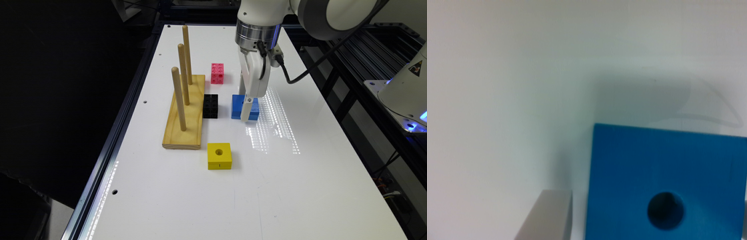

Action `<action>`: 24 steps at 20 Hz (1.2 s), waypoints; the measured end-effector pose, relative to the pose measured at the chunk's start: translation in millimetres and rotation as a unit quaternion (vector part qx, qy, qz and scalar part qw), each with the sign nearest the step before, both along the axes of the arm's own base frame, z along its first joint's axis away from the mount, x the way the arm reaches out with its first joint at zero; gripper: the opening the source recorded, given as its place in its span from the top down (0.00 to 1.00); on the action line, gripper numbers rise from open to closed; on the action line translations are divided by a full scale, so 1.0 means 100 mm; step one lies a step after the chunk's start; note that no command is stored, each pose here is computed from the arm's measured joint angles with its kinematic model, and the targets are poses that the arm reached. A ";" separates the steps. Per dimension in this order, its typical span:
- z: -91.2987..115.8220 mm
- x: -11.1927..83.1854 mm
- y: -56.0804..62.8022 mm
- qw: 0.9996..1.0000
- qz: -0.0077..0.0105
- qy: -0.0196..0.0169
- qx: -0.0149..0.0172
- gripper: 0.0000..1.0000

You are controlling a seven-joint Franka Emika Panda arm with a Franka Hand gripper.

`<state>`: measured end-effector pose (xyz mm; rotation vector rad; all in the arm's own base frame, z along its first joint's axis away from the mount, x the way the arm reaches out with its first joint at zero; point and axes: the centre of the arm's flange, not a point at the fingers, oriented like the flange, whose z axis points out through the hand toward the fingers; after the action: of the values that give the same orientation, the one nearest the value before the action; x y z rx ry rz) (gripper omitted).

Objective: Pick up blue block.

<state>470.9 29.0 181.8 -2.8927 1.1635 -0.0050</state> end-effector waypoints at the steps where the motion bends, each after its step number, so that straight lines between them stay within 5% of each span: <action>1: -0.01 -0.002 0.00 1.000 0.000 0.001 0.000 0.00; 4: -0.09 -0.018 0.00 1.000 0.000 0.003 0.000 0.00; 7: -0.11 -0.008 0.00 1.000 0.000 0.000 0.001 0.00; 8: -0.11 -0.008 0.00 1.000 0.000 0.000 0.001 1.00; 24: -0.10 -0.008 -0.01 1.000 -0.001 0.001 0.001 1.00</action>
<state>470.1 28.0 171.4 -2.8905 1.1676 -0.0030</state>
